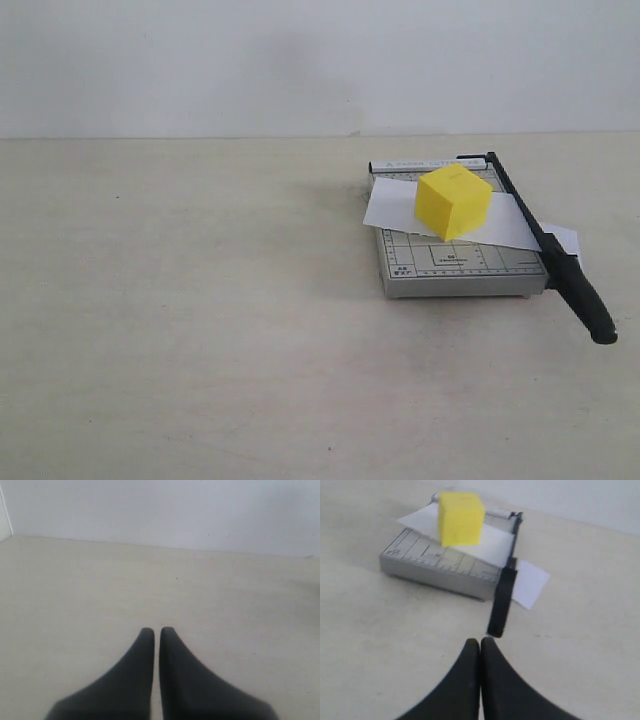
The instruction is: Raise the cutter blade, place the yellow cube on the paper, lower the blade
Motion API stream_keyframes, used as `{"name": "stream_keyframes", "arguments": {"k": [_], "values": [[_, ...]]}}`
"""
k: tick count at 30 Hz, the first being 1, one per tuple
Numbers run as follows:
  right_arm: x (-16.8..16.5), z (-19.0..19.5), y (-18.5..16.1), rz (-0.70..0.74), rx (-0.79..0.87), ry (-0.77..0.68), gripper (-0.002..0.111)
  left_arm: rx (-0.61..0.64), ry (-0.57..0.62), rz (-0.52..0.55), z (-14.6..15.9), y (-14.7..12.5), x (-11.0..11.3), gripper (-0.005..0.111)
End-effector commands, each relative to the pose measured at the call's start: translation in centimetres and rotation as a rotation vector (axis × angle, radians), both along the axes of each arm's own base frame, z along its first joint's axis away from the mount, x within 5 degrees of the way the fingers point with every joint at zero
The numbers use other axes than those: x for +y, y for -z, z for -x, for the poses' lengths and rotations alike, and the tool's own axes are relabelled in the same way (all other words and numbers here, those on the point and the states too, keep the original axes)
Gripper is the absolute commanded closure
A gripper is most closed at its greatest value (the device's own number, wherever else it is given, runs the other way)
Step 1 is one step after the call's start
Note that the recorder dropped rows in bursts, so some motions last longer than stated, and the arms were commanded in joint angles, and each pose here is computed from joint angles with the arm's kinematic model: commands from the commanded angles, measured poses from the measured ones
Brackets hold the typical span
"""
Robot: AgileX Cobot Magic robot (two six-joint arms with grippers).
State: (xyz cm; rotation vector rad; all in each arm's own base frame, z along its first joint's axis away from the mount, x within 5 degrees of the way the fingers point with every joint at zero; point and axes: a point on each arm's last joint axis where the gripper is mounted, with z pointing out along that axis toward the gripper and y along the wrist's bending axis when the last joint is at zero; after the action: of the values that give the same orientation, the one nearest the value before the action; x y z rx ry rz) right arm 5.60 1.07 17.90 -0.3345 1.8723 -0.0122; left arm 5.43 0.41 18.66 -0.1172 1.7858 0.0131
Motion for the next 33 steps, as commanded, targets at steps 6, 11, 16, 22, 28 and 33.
{"name": "stream_keyframes", "arguments": {"k": [6,11,16,22,28,33], "values": [[-0.91,0.27,-0.24,-0.064,-0.061,0.188,0.108,-0.025,0.006,-0.005,-0.03,-0.11,-0.02,0.102],[-1.01,0.23,-0.4,-0.042,-0.082,0.191,0.108,-0.025,0.006,-0.005,-0.03,-0.11,-0.02,0.102],[-1.82,0.25,-0.52,-0.114,-0.094,0.304,0.108,-0.027,0.006,-0.005,-0.04,-0.13,-0.02,0.102],[-1.76,0.29,-0.31,-0.106,-0.07,0.297,0.108,-0.027,0.006,-0.005,-0.04,-0.13,-0.02,0.102],[-1.7,0.33,-0.16,-0.109,-0.053,0.293,0.108,-0.027,0.006,-0.005,-0.04,-0.13,-0.02,0.102],[-1.7,0.32,-0.18,-0.109,-0.055,0.292,0.108,-0.027,0.006,-0.005,-0.04,-0.13,-0.02,0.102]]}}
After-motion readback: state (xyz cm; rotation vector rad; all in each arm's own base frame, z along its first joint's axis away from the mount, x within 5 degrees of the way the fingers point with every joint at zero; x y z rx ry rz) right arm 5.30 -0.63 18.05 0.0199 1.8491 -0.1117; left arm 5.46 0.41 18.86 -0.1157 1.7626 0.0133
